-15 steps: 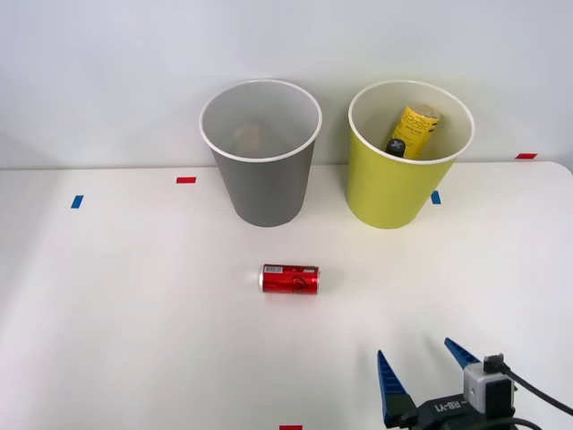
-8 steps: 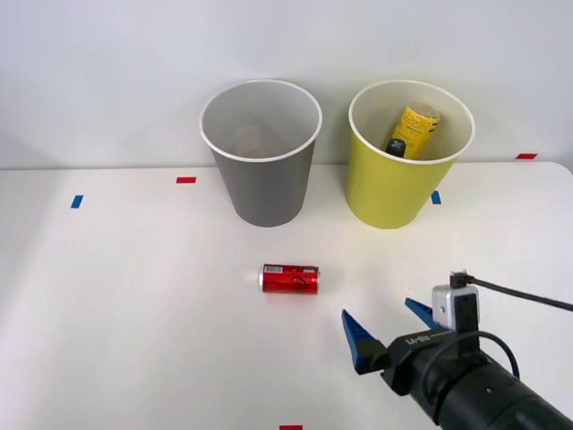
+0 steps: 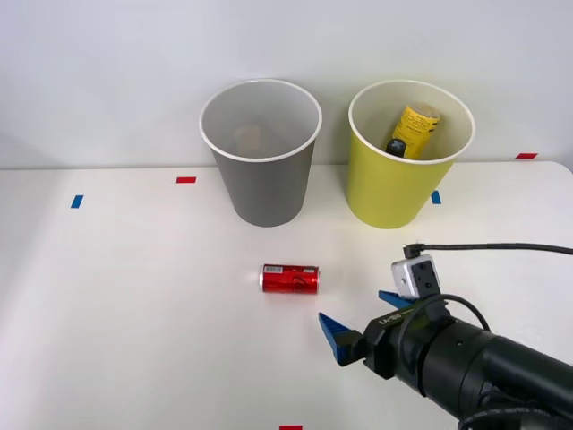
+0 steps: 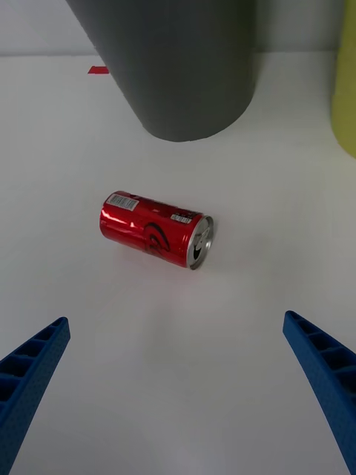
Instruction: Put cans in the gray bin, plastic bottles in the light green bin
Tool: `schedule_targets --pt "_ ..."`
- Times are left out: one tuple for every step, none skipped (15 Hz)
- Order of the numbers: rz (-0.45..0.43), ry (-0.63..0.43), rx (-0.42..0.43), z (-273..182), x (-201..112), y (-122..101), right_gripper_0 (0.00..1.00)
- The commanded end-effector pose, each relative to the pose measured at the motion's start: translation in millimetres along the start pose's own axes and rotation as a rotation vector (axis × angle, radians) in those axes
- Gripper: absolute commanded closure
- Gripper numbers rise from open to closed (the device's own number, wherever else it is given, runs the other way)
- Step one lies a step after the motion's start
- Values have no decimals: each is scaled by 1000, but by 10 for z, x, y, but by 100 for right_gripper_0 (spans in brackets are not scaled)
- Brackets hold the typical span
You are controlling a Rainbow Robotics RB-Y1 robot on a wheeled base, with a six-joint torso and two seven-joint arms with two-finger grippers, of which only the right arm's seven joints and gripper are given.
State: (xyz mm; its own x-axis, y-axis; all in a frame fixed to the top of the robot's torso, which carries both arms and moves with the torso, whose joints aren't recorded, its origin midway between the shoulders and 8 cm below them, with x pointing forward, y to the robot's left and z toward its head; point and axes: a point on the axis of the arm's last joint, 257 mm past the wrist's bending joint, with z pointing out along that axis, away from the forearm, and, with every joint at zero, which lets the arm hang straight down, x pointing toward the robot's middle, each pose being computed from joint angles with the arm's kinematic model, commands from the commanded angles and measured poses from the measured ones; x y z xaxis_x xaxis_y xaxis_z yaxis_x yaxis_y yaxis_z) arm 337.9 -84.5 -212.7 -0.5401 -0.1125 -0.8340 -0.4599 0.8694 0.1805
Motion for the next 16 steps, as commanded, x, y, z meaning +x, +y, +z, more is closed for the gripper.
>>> schedule_targets --pt "-102 64 -11 82 -33 146 0" --pt "-153 74 -14 96 -63 174 0" --pt "-253 89 -11 105 -83 170 0" --pt "-346 108 -17 104 -90 156 0" --pt "-422 123 -23 98 -93 147 0" --pt "-488 142 -28 90 -85 129 0" --pt "-570 167 -30 81 -70 106 0" --pt "-641 190 -41 71 -75 107 0" --pt "-689 209 -49 62 -79 110 0" --pt "-759 243 -65 55 -83 113 0" --pt "-798 271 -95 87 -69 136 0" --pt "-814 293 -120 144 -46 128 0" --pt "-835 306 -141 209 -51 128 0" --pt "-885 309 -152 261 -80 113 0" --pt "-943 306 -162 298 -118 110 0" --pt "-985 313 -170 333 -125 83 0"
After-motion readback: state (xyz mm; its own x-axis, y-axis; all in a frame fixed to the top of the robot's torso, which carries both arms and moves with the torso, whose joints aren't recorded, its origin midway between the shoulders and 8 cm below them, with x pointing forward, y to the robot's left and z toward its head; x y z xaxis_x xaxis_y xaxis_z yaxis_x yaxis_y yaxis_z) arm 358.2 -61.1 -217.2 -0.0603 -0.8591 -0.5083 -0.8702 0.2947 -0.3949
